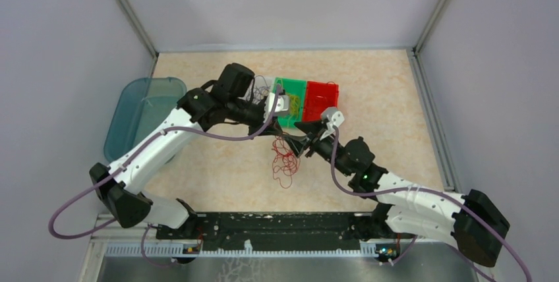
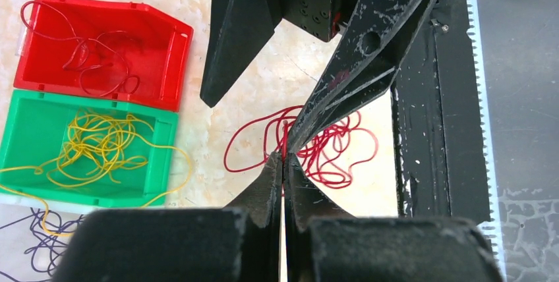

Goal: Untangle the cables

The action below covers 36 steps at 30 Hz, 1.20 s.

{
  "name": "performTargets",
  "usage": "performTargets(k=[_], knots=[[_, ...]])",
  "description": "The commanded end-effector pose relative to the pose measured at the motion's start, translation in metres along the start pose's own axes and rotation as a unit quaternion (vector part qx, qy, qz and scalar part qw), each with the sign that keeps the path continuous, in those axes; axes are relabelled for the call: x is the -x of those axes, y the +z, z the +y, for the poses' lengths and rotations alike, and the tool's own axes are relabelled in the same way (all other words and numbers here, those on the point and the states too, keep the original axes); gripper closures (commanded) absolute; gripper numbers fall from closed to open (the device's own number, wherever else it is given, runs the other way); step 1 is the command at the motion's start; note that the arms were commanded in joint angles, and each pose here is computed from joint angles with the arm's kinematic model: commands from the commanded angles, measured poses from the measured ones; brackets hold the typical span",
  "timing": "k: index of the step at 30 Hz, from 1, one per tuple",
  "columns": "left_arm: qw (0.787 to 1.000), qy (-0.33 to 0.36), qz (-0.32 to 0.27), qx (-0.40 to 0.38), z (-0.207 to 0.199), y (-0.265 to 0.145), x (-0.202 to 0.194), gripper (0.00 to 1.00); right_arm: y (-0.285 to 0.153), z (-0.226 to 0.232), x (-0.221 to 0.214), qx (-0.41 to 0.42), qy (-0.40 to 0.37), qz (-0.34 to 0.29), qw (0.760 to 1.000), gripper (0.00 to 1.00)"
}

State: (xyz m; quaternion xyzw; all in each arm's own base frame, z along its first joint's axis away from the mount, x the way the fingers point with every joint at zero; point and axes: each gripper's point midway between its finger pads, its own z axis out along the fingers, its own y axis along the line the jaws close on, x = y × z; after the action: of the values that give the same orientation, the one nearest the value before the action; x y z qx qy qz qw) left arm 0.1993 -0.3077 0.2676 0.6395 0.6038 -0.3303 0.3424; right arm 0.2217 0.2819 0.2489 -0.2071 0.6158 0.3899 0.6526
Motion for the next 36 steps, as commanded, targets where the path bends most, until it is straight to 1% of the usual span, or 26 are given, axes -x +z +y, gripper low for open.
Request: performTargets(k=[1, 6, 11, 16, 21, 25, 29, 31, 33, 36], knots=[[1.0, -0.004, -0.011, -0.019, -0.017, -0.011, 0.012, 1.0, -0.002, 0.001, 0.034, -0.005, -0.006, -0.057, 0.998, 0.4], [1.0, -0.005, -0.019, -0.021, -0.021, -0.015, 0.022, 1.0, -0.001, -0.007, 0.035, -0.027, -0.011, -0.058, 0.998, 0.41], [0.998, -0.021, -0.037, -0.038, -0.03, -0.019, 0.035, 1.0, 0.012, -0.015, 0.032, -0.048, -0.027, -0.044, 0.998, 0.41], [0.996, -0.038, -0.055, -0.063, -0.039, -0.022, 0.05, 1.0, 0.022, -0.013, 0.041, -0.047, -0.025, -0.071, 0.996, 0.41], [0.99, -0.053, -0.086, -0.1, -0.05, -0.03, 0.075, 1.0, 0.033, -0.012, 0.028, -0.052, -0.02, -0.061, 0.997, 0.4], [0.982, -0.056, -0.124, -0.134, -0.06, -0.045, 0.109, 1.0, 0.028, -0.02, 0.002, -0.066, -0.004, -0.044, 0.997, 0.41], [0.978, -0.041, -0.158, -0.133, -0.061, -0.061, 0.14, 1.0, 0.014, -0.029, -0.019, -0.082, 0.012, -0.036, 0.996, 0.41], [0.977, -0.026, -0.172, -0.123, -0.06, -0.068, 0.151, 1.0, 0.007, -0.032, -0.027, -0.088, 0.021, -0.033, 0.995, 0.43], [0.978, -0.006, -0.183, -0.102, -0.056, -0.075, 0.16, 1.0, -0.001, -0.035, -0.036, -0.093, 0.032, -0.028, 0.995, 0.45], [0.976, 0.042, -0.203, -0.059, -0.048, -0.09, 0.176, 1.0, -0.012, -0.039, -0.046, -0.103, 0.047, -0.025, 0.993, 0.47]])
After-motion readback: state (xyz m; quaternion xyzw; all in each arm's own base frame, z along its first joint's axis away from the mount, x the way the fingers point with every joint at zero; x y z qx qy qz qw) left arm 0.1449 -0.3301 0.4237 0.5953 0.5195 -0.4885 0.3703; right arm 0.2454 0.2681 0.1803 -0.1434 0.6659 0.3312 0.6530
